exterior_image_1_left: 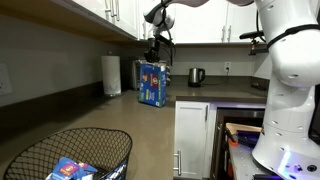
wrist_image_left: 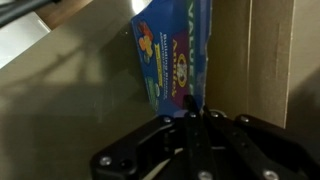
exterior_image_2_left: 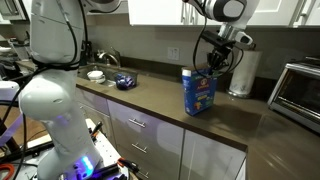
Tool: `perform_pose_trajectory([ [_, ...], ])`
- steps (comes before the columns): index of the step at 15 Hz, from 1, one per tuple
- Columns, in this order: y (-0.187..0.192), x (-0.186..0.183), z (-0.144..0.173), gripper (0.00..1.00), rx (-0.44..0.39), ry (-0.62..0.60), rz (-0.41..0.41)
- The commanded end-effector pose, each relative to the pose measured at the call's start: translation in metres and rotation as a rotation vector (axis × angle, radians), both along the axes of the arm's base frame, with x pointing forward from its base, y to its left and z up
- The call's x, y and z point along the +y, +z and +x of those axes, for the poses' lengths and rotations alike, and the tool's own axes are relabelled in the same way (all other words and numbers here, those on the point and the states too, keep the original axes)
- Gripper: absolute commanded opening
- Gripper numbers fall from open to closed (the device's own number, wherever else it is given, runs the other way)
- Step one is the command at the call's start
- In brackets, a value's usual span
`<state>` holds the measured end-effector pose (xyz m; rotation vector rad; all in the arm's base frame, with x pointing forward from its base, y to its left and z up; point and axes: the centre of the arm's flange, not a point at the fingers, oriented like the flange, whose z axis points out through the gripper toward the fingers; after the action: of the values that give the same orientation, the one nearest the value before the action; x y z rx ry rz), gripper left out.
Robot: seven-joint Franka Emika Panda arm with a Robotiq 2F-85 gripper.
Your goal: Place the blue box upright to the right of the counter
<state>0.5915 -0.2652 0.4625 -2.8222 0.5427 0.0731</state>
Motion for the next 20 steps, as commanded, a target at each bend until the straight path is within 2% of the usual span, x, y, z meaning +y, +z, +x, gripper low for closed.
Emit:
perform_pose_trajectory([
  [1,-0.003,-0.012,0.017,0.28,0.016,0.020,0.032],
  [3,-0.006,-0.013,0.016,0.36,0.026,0.020,0.033],
  [11,0.012,0.001,-0.004,0.88,0.050,0.015,0.004],
  [13,0.022,0.008,-0.012,0.98,0.059,0.020,-0.012],
  [20,0.054,0.049,-0.045,1.00,0.078,0.035,-0.102],
])
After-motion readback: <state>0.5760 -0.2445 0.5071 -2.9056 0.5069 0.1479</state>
